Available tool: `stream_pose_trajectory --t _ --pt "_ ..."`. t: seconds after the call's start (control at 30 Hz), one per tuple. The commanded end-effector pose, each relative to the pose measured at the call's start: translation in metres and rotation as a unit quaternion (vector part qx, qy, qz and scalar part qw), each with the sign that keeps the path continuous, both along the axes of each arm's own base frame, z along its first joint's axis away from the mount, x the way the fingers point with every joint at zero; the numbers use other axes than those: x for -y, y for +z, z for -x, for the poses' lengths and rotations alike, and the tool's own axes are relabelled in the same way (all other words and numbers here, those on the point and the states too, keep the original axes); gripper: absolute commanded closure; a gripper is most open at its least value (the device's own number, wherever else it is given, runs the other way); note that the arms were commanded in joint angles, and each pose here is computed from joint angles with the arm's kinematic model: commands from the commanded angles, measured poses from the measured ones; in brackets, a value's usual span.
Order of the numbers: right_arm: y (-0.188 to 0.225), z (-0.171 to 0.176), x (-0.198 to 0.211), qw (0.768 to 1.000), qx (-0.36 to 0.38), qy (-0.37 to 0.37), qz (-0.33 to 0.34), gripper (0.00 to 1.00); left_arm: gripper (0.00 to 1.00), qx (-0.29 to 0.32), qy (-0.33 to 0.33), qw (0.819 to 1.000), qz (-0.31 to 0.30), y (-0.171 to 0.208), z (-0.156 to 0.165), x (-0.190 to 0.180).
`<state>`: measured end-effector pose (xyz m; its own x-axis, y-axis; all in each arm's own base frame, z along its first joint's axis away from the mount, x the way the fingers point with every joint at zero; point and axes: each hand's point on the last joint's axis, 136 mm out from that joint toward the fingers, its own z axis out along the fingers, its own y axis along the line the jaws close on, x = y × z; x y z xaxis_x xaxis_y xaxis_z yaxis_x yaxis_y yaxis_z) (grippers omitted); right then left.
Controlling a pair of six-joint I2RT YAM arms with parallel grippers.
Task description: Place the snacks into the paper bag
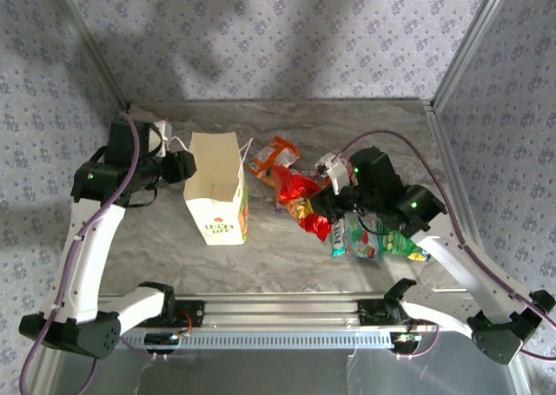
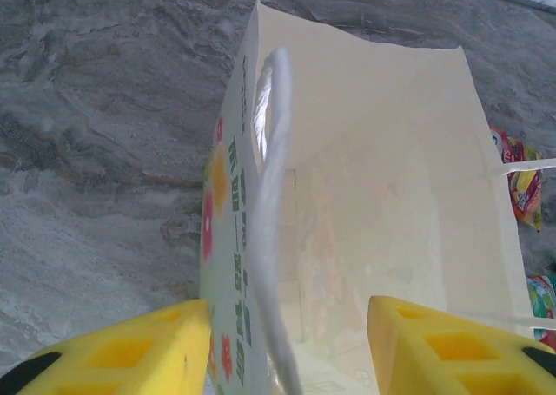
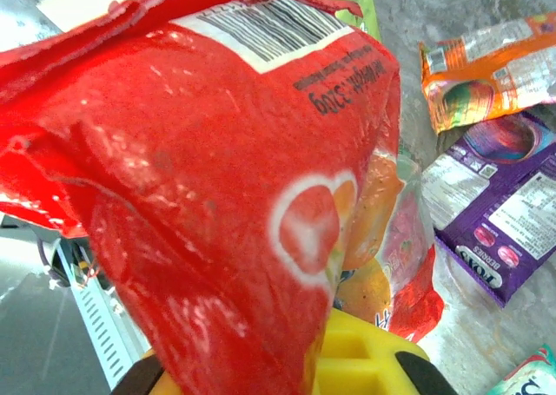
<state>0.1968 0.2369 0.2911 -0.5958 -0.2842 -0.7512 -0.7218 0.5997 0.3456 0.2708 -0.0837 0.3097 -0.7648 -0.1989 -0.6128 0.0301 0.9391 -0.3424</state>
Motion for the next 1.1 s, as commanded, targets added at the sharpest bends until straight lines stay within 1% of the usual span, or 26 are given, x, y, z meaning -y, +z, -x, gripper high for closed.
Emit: stream_pose_trajectory --t 0.0,0.33,0.43,0.57,0.83,1.07 --pt "0.068 0.006 -0.005 0.994 0.063 0.012 -0.084 0.93 0.49 0.039 0.001 0.999 0.008 0.025 -0.001 -0.002" --pt "0.116 0.019 -0.008 0.987 0.077 0.027 -0.139 0.94 0.52 0.040 0.004 0.999 0.004 0.024 -0.006 -0.005" --pt "0.137 0.022 -0.012 0.981 0.093 0.036 -0.165 0.95 0.52 0.046 0.004 0.999 0.007 0.027 -0.007 -0.005" --pt "0.153 0.024 -0.017 0.978 0.097 0.042 -0.181 0.95 0.52 0.055 0.002 0.998 0.010 0.033 -0.007 -0.005" --pt "0.181 0.024 -0.035 0.969 0.107 0.066 -0.215 0.95 0.52 0.059 0.001 0.998 0.012 0.036 -0.007 -0.006" --pt "0.208 0.029 -0.063 0.958 0.125 0.113 -0.232 0.96 0.52 0.059 -0.001 0.998 0.016 0.037 -0.009 -0.006"
